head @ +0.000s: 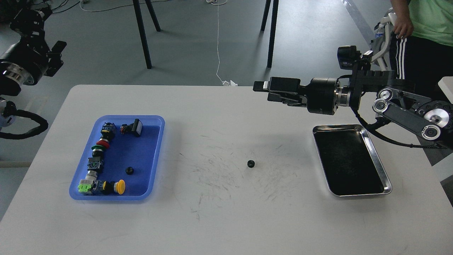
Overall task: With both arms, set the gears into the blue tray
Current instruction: 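Lower the right hand onto the black gear on the table, then close the right hand fingers around the black gear, then lift the gear with the right hand toward the metal tray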
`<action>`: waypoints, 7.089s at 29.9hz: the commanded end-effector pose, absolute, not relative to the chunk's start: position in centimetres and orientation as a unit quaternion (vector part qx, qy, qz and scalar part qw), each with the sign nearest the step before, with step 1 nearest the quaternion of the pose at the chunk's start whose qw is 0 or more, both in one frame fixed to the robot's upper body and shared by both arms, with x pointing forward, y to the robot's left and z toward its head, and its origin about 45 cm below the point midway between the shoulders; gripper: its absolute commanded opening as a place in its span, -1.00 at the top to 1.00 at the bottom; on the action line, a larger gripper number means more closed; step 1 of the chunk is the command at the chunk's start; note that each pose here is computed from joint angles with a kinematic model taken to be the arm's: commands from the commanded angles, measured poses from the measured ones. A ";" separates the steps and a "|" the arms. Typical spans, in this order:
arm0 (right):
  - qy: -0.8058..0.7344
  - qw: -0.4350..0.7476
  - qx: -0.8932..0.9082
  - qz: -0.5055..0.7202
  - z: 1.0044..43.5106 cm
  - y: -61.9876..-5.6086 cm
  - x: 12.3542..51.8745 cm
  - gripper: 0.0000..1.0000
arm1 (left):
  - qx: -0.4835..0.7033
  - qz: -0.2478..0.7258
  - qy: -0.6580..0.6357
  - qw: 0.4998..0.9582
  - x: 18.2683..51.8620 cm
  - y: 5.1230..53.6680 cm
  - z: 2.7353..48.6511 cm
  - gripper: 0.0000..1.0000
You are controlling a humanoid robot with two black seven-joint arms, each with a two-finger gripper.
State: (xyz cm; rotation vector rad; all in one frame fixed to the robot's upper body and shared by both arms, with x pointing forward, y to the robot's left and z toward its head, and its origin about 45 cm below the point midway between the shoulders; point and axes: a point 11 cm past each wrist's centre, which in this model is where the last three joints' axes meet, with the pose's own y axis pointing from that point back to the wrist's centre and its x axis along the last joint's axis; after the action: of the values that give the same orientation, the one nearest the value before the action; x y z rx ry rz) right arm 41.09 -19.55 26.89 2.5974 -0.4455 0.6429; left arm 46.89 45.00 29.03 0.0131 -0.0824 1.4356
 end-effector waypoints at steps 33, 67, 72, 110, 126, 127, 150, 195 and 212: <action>0.084 0.398 0.834 0.372 20.9 -15.6 38.4 -0.94 | -0.017 0.634 0.004 0.773 47.2 41.5 26.1 -0.96; 0.206 0.480 0.737 0.430 14.9 -12.9 38.0 -0.94 | -0.031 0.633 0.022 0.773 47.0 40.7 25.0 -0.96; 0.212 0.482 0.733 0.431 14.5 -12.4 38.0 -0.94 | -0.031 0.633 0.021 0.773 47.0 40.8 25.0 -0.96; 0.234 0.501 0.704 0.446 13.6 -10.4 38.5 -0.29 | -0.029 0.639 0.025 0.768 46.6 41.5 24.6 -0.96; 0.250 0.506 0.690 0.453 14.4 -10.7 38.8 -0.11 | -0.022 0.645 0.027 0.763 46.2 42.0 23.9 -0.96; 0.250 0.506 0.690 0.453 14.4 -10.7 38.8 -0.11 | -0.021 0.646 0.028 0.763 46.2 42.1 23.8 -0.96; 0.259 0.508 0.684 0.456 14.4 -10.7 38.7 0.23 | -0.021 0.645 0.030 0.763 46.2 41.9 23.7 -0.96; 0.264 0.499 0.687 0.457 14.7 -10.2 38.3 0.18 | -0.014 0.649 0.037 0.760 45.7 42.2 22.7 -0.96; 0.269 0.508 0.681 0.454 14.4 -11.2 38.4 0.22 | -0.012 0.652 0.039 0.757 45.6 42.3 22.3 -0.96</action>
State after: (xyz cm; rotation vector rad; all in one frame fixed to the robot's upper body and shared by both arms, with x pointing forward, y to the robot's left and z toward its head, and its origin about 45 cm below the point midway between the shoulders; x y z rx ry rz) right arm 38.33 -11.19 14.35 1.6396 0.6507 1.0916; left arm 45.56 42.44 22.39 -0.0251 0.0831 1.4218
